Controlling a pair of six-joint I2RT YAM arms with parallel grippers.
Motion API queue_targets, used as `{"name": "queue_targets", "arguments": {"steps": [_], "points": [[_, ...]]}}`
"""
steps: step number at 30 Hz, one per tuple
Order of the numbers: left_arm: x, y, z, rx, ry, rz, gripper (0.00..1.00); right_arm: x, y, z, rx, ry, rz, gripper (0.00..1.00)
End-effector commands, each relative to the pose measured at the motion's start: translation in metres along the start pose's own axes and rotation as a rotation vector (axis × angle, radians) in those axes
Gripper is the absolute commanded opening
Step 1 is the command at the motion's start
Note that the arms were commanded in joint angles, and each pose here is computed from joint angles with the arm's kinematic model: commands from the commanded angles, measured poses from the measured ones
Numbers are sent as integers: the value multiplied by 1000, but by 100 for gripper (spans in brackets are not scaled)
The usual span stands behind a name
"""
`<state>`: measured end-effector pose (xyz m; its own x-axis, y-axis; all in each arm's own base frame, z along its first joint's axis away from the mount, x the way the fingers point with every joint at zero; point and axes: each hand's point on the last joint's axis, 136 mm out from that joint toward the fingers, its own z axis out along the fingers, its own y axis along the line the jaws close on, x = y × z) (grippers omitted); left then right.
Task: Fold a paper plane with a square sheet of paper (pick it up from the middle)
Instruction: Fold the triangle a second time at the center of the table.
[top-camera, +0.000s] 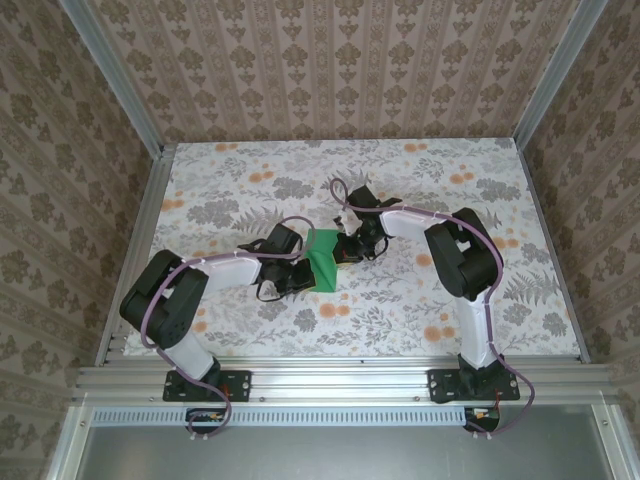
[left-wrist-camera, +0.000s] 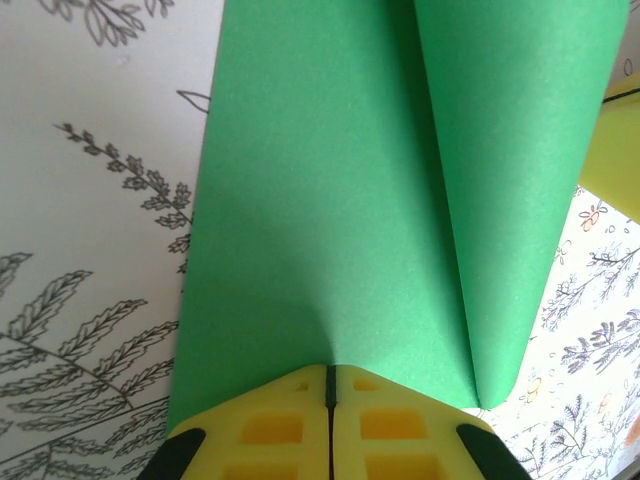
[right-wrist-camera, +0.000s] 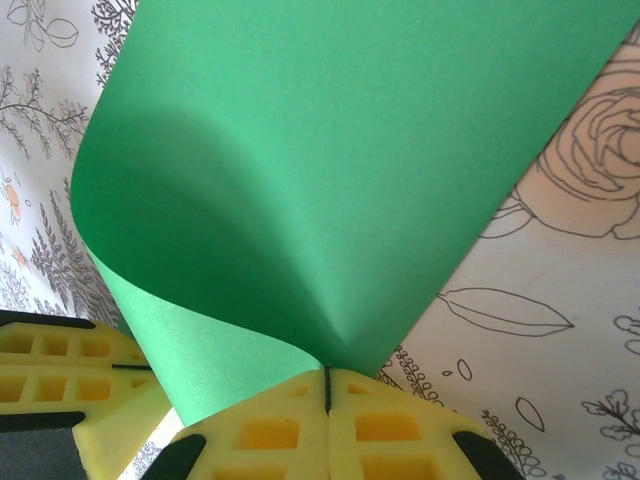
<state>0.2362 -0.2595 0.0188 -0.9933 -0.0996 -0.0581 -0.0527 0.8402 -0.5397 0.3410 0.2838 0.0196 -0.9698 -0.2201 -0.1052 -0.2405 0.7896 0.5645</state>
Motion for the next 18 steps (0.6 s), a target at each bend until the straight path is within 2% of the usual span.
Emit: {"name": "queue_targets", "arguments": {"steps": [1,18], "points": [[8,11,4,-56,36,14,8,-2,1,2,14,11,-20,7],[9,10,4,-68,45,31,7,0,-5,5,45,30,-8,8]]}}
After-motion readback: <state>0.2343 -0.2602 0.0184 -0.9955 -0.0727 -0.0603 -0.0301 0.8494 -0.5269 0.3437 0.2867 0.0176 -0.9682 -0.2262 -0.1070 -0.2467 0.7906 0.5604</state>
